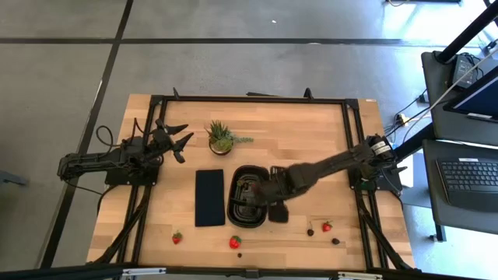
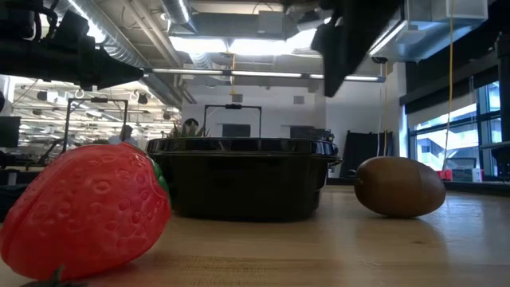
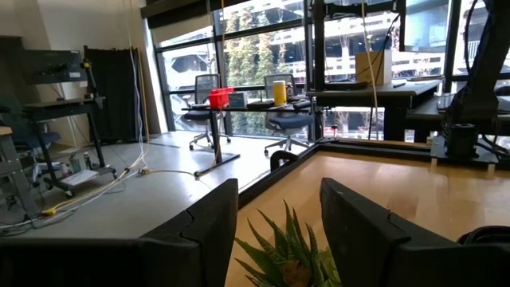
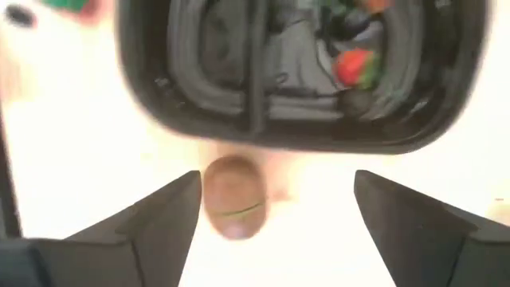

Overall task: Pick and placing Produce into tupperware
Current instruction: Put the brown kiwi into the black bin

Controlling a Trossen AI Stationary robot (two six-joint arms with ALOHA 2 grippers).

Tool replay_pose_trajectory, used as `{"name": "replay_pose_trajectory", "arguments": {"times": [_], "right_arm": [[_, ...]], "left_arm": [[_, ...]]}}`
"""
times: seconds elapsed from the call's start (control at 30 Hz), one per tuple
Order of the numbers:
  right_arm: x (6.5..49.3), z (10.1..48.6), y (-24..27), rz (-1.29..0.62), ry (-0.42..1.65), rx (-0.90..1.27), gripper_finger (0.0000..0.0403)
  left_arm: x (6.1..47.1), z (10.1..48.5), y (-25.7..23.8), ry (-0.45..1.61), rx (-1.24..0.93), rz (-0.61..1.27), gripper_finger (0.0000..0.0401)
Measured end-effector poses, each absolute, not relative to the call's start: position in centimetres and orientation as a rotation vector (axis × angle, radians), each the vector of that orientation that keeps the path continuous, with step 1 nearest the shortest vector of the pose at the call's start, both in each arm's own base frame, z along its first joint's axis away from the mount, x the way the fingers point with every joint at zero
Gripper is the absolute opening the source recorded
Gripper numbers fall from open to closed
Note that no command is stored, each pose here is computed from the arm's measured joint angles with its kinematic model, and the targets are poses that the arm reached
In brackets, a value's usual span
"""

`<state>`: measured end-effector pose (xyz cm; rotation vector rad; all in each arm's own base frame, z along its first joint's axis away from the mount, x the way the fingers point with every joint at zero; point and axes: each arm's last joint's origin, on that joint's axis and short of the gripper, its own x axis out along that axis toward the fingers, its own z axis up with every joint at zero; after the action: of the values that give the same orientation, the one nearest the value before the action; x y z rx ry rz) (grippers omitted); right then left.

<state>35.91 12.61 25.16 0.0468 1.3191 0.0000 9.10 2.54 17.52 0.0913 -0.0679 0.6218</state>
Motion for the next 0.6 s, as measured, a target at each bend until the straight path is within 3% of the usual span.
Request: {"name": "replay_pose_trajectory", "arguments": {"times": [0.33, 0.6], "right_arm": [[33.6, 24.0, 16.8, 0.060, 1.359, -0.006, 0.0330], [33.8, 24.0, 16.5, -0.120, 1.292, -0.008, 0.0330]], "left_arm": [[9.1, 17.4, 2.5, -0.056, 0.093, 0.621, 0.0171], [9.1, 17.4, 2.5, -0.058, 0.086, 0.621, 0.0171]]}}
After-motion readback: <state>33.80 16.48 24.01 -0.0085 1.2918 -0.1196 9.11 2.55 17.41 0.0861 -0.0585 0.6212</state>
